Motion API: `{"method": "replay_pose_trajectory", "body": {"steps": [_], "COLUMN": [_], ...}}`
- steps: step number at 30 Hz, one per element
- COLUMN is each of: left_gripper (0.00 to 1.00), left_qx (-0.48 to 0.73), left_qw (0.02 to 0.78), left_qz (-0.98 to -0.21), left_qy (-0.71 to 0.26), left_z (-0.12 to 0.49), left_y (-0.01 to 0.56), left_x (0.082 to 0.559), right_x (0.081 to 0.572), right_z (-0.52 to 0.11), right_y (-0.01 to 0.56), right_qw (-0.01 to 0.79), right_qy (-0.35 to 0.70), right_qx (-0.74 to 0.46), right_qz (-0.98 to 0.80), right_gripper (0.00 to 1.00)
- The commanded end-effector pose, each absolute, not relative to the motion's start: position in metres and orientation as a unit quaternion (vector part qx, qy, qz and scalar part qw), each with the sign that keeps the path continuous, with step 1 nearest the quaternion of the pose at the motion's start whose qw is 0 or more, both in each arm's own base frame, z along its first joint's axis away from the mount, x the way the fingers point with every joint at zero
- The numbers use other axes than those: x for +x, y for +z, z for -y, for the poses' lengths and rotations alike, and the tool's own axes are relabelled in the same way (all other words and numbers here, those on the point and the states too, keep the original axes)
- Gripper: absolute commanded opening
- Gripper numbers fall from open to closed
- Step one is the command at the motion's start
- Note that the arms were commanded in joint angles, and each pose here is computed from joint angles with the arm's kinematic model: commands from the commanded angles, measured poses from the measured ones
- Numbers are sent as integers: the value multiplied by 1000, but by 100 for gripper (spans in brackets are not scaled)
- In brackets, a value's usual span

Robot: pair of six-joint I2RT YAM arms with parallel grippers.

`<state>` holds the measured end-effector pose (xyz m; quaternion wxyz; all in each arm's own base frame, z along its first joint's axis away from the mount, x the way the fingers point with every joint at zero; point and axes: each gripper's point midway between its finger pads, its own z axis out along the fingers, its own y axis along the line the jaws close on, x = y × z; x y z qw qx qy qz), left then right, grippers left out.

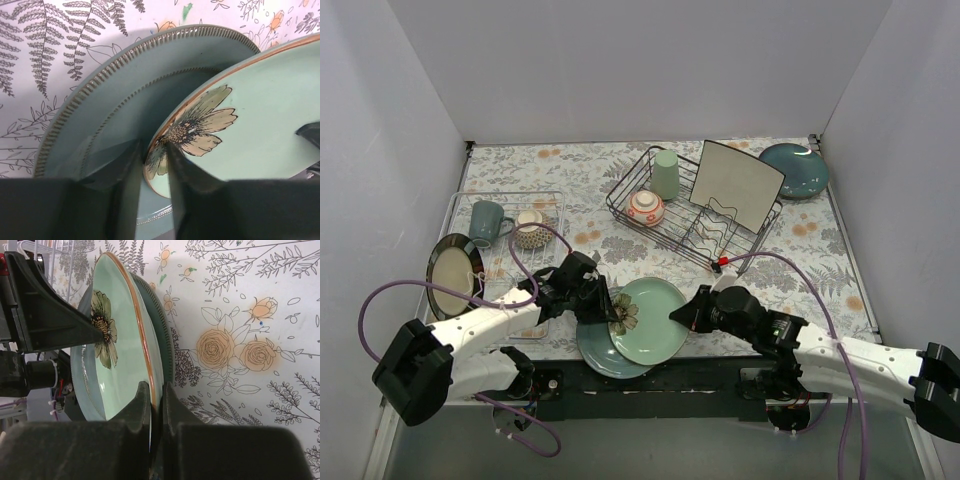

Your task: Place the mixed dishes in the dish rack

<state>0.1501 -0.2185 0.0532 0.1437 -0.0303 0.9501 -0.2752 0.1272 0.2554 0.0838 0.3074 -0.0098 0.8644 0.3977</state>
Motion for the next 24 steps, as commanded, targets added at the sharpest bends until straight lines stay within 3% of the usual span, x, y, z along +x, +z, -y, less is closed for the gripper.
{"method": "replay_pose_trajectory", "body": {"steps": [1, 10, 11, 14, 24], "left_gripper": [34, 78, 87, 98, 98], "left_qx": [-24, -13, -14, -16, -28], "left_qw": [165, 216, 218, 240, 280], "left_qz": [-949, -939, -939, -934, -925], "left_qy": [-268, -267, -265, -264, -257], "left_z": [220, 222, 221, 218, 202], "left_y": [69, 108, 110, 124, 139], "left_x": [157, 177, 177, 183, 183], "right_x": [133, 151, 153, 166, 214], "right_z": [-241, -244, -245, -246, -230], "right_y": [81, 144, 152, 190, 355], "right_qw": [334, 400, 408, 447, 604], "right_qy": [344, 323, 322, 302, 198], "right_qx": [-43, -103, -110, -140, -201], "right_qz": [-877, -851, -847, -831, -746], "right_gripper": [1, 1, 1, 1, 1]}}
